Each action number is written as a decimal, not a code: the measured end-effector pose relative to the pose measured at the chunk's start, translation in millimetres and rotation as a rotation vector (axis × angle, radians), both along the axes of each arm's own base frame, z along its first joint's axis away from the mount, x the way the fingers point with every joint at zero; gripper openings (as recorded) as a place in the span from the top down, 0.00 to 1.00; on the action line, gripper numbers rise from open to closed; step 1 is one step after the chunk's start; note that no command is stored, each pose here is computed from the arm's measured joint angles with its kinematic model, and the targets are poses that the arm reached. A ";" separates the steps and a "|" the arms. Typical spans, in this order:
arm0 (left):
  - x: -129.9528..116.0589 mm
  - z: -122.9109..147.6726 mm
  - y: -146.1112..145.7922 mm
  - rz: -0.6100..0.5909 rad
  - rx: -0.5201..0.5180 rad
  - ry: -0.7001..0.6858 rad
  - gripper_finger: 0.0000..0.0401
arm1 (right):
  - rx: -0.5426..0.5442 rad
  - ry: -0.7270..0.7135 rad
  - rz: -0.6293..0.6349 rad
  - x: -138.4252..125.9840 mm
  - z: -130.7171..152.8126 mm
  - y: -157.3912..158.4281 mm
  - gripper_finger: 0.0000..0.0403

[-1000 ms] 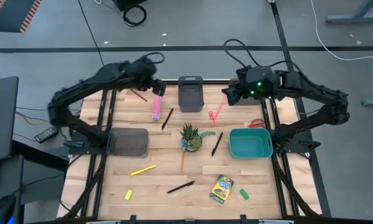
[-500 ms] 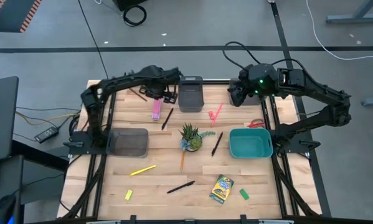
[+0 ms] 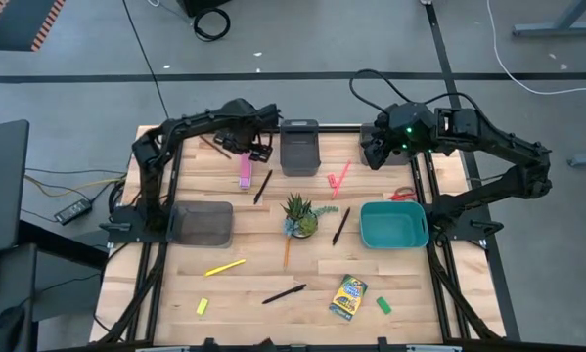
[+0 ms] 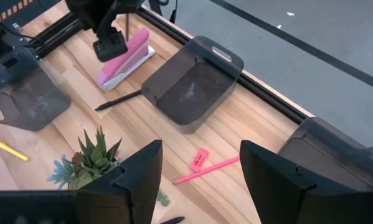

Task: Sort crayons/erasers/pens/pencils in bins
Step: Put the pink stapler into the bottom black bin

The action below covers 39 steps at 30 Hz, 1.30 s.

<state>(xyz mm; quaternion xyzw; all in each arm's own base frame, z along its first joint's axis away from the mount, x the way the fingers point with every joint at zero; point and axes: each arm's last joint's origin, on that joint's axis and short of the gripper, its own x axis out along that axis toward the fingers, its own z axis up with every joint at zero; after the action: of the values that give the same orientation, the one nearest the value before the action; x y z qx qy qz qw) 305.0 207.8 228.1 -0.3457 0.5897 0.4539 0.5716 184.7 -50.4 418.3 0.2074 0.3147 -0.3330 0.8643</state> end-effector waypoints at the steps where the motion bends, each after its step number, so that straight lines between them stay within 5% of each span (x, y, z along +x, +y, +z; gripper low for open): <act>1: -2.1 -0.7 3.2 0.008 -0.003 0.002 0.36 | 0.000 0.000 0.000 0.0 0.0 0.0 0.45; 10: -2.6 -2.4 8.4 -0.009 -0.064 -0.058 0.36 | 0.007 -0.015 -0.045 -0.2 0.1 -0.7 0.45; 18: 2.1 -28.2 8.4 -0.074 -0.135 0.045 0.39 | 0.063 -0.059 -0.109 0.0 0.1 0.2 0.45; 39: 8.7 -45.2 16.6 -0.100 -0.132 0.026 0.42 | 0.122 -0.100 -0.142 1.7 -0.2 6.7 0.45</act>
<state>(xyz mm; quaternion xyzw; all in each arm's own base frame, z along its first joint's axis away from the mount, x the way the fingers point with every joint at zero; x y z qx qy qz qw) 313.7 224.4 182.9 -0.3466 0.6424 0.3895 0.5617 186.4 -43.7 418.1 0.2979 0.2754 -0.3629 0.8389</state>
